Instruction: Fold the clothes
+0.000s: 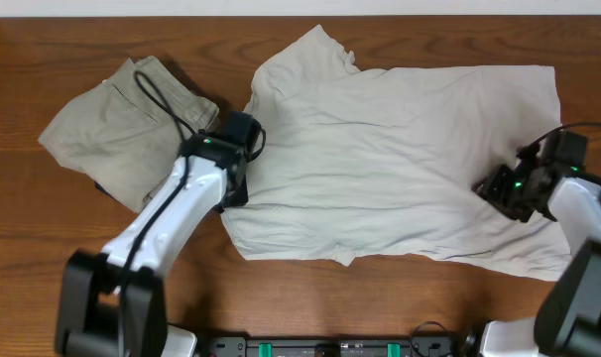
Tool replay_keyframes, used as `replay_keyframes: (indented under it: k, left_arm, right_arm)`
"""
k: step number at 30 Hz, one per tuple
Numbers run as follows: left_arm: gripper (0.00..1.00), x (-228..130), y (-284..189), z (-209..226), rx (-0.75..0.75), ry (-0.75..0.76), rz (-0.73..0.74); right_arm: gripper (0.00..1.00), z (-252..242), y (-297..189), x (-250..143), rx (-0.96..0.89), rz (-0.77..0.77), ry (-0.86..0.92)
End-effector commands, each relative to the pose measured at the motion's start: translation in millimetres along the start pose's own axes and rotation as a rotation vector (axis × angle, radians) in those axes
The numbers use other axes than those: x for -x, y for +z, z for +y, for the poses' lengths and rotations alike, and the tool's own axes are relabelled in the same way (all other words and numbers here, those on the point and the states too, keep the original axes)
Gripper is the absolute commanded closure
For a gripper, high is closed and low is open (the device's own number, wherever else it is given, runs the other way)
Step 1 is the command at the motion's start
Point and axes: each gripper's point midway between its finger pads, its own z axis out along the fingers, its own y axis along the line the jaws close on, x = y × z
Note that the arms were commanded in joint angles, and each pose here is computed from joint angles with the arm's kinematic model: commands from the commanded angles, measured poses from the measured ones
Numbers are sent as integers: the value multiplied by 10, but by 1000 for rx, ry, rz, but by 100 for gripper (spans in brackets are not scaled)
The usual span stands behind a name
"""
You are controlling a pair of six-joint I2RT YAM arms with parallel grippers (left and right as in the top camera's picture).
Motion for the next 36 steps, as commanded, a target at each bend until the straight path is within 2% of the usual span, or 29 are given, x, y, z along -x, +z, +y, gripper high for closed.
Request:
replay_keyframes:
  k: [1, 5, 10, 17, 21, 25, 27, 31, 35, 36]
  left_arm:
    - [44, -80, -225, -168, -159, 17, 22]
    - [35, -224, -291, -204, -207, 25, 75]
    - [34, -615, -238, -424, -347, 36, 237]
    - [34, -1076, -64, -585, -444, -15, 399]
    - [34, -1261, 65, -661, -490, -44, 444]
    - [34, -1239, 177, -706, -511, -39, 403]
    - [40, -1198, 191, -717, -513, -36, 383]
    - [62, -1190, 193, -723, -516, -33, 379]
    - [90, -1205, 190, -717, -514, -30, 385]
    - [94, -1217, 187, -708, -511, -29, 390]
  right_arm:
    - [58, 273, -495, 205, 86, -134, -84]
    - [51, -18, -769, 138, -59, -185, 64]
    - [48, -116, -861, 28, -83, -166, 87]
    - [47, -128, -858, 1, -86, -155, 91]
    - [47, -126, -858, 8, -85, -157, 90]
    - [47, -123, -859, 13, -84, -159, 89]
    - [47, -118, -858, 12, -81, -158, 89]
    - [47, -119, -858, 9, -81, -157, 90]
    - [47, -121, -857, -2, -82, -153, 91]
    - [47, -123, -856, -8, -83, -150, 92]
